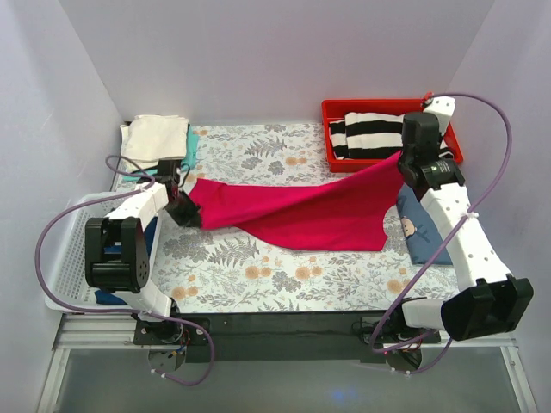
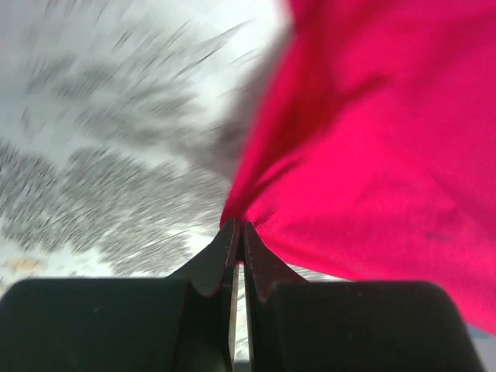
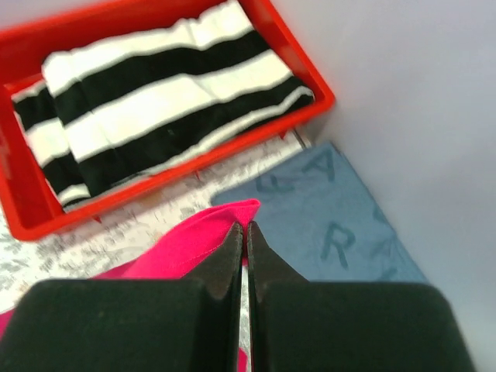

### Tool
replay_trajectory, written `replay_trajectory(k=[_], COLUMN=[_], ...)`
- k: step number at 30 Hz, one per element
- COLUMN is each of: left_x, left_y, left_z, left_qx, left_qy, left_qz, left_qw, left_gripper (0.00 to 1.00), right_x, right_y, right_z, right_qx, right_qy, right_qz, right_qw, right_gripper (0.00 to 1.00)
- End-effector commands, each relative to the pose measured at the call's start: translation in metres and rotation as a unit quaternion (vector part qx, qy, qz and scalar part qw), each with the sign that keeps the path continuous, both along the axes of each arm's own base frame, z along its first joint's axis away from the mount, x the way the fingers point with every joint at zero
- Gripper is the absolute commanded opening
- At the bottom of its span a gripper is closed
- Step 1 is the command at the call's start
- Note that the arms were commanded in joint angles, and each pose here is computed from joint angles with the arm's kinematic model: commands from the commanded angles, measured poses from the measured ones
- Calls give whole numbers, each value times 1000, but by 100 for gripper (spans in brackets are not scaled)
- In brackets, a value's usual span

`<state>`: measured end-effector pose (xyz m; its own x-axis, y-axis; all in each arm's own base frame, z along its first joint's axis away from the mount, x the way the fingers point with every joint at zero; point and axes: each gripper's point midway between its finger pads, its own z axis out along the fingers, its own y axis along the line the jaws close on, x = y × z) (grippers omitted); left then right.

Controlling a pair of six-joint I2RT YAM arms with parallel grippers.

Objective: Fold and stack the t-shirts
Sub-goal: Flatten out the tshirt

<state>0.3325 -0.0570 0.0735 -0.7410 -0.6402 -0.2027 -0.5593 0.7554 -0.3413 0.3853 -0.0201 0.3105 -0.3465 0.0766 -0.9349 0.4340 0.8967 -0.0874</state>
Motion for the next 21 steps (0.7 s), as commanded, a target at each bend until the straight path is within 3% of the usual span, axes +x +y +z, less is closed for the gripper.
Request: replay_trajectory(k=[1,6,13,21], left_x=[-76,-105,-70,-16], left_y=[10,11,15,1], left_z=[-35,-49,-15,17], left_qx=[22,26,35,6], left_qy=[148,183,103,2], left_qz=[24,21,25,-10], left_qw=[988,983,994,1000], left_gripper=[0,2,32,32], right_x=[-20,-21,-20,-20], right_y=[-13,-10,-3,1], right_z=[-6,-18,-32,-41], right_qx=[17,23,38,42], right_qy=[-10,12,28,40], right_qz=[-52,-51,-39,-29], right_qw=[998,998,998,998], right_gripper=[1,1,1,1])
